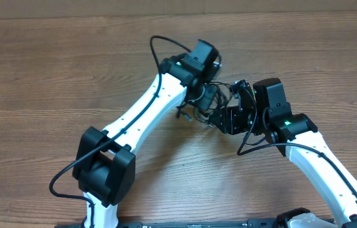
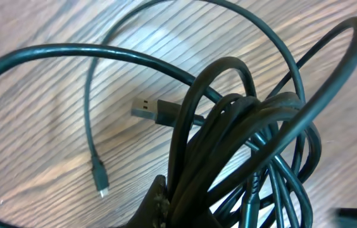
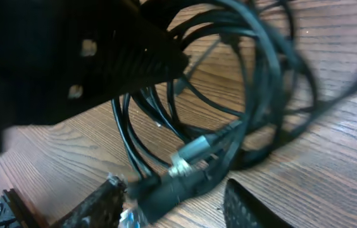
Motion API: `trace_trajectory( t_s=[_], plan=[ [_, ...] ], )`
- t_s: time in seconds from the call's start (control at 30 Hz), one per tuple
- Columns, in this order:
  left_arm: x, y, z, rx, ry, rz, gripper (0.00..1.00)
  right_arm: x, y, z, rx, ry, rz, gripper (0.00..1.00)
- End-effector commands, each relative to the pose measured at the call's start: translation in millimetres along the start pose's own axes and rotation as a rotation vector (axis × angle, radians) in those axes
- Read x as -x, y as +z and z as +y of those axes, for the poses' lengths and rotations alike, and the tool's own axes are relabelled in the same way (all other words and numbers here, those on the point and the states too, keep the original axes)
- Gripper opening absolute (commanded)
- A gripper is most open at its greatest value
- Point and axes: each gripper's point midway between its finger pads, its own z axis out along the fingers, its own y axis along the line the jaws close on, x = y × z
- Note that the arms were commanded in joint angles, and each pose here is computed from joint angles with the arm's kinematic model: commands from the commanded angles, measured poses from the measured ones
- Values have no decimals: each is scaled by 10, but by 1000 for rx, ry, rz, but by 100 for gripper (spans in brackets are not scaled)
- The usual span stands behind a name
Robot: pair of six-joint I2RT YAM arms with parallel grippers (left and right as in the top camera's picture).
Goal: Untangle cables
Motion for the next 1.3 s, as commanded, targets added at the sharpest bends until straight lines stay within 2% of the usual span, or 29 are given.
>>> trace_trajectory(
  t_s=[0.0, 0.2, 0.4, 0.5, 0.6, 0.73, 0.97, 1.17, 1.2, 1.27],
  plan=[
    [152, -275, -140, -28, 41, -68, 4, 34, -13, -8, -16, -10, -11, 44],
    [185, -495, -221, -38, 53, -109, 4, 40, -17, -97, -67, -2, -17, 31],
    [259, -924, -292, -61, 56, -208, 4, -70, 37, -215, -109, 21, 15, 28],
    [278, -1137, -379, -104, 65, -254, 4, -160, 104, -316, -142, 70, 51, 4],
    [265, -1222, -363, -94, 65, -267, 4, -219, 172, -382, -159, 134, 76, 4],
    [235, -1233, -137, -27, 28, -254, 4, -281, 209, -495, -210, 195, 95, 4],
    [233, -1278, 212, -4, -47, -250, 4, -510, 11, -1016, -540, 341, 112, 4],
    [223, -1294, 363, 8, -80, -247, 4, -546, -28, -1067, -579, 367, 113, 4],
    [221, -1294, 376, 12, -82, -247, 4, -547, -28, -1067, -579, 368, 114, 6],
    [213, -1294, 393, 14, -89, -244, 4, -531, -12, -1046, -565, 393, 103, 18]
  ],
)
